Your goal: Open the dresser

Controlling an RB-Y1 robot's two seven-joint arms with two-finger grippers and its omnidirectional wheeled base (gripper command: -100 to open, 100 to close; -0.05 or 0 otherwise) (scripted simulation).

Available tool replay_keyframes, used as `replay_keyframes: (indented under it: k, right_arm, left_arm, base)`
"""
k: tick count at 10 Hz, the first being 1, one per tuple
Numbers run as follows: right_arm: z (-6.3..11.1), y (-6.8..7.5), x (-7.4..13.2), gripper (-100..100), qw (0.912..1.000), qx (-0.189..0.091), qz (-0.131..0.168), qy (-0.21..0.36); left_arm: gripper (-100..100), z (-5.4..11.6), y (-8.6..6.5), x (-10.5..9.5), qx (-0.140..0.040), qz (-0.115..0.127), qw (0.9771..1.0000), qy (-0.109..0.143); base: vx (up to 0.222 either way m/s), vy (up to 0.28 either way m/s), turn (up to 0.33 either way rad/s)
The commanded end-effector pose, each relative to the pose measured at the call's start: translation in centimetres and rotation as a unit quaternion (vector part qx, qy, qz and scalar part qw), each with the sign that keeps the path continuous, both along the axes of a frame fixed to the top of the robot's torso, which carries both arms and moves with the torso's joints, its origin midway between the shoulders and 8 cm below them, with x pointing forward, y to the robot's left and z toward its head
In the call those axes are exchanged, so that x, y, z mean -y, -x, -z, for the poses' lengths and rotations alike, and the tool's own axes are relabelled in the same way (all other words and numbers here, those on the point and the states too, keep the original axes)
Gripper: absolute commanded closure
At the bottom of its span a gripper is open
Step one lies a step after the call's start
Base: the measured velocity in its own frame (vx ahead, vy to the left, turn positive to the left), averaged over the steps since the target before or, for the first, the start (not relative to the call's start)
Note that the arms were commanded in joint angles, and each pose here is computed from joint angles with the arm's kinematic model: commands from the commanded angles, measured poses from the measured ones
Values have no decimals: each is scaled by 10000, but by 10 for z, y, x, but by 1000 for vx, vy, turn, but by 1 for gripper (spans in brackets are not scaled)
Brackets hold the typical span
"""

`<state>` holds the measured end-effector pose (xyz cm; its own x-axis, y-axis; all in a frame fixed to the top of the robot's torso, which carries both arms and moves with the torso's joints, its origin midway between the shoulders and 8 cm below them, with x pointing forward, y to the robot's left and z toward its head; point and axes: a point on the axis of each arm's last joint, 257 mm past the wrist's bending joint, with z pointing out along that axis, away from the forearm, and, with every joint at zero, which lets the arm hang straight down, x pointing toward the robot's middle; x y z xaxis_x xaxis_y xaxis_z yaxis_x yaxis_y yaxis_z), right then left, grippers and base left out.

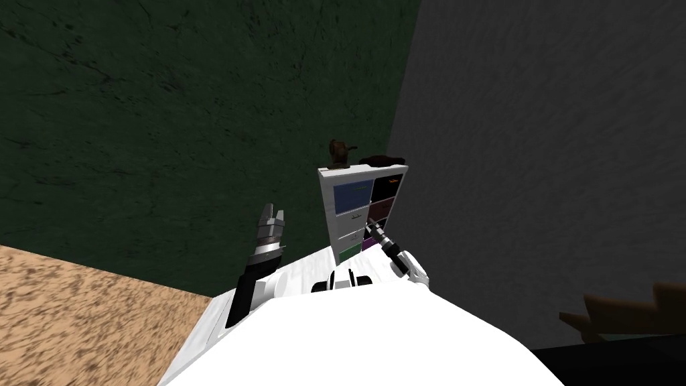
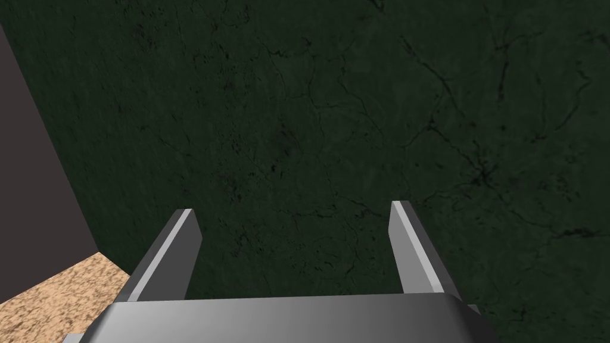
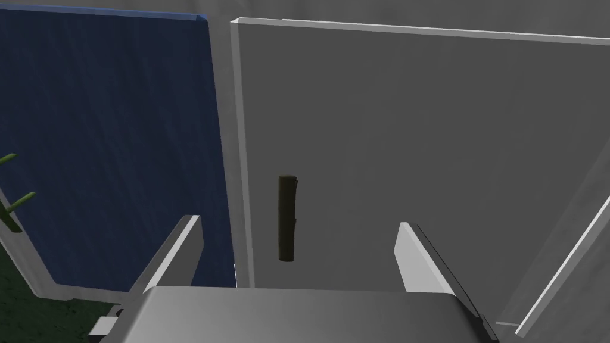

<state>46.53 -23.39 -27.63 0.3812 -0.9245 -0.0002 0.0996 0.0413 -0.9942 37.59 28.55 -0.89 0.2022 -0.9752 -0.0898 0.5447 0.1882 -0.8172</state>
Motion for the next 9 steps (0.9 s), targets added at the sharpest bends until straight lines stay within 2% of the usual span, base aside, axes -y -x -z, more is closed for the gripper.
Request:
replay_keyframes:
  k: [1, 4, 9]
  right_arm:
    - [-4, 2, 9, -100, 9993, 131, 96, 336]
    - [-7, 2, -6, -100, 9991, 260, 210, 275]
    - [-12, 1, -37, -100, 9988, 326, 330, -160]
  left_arm:
    - [0, 0, 0, 0, 0, 0, 10000, 0]
    - [0, 0, 0, 0, 0, 0, 10000, -1]
    - [0, 0, 0, 0, 0, 0, 10000, -1]
  base:
    - [60, 160, -43]
    - [43, 107, -34]
    - [10, 28, -10]
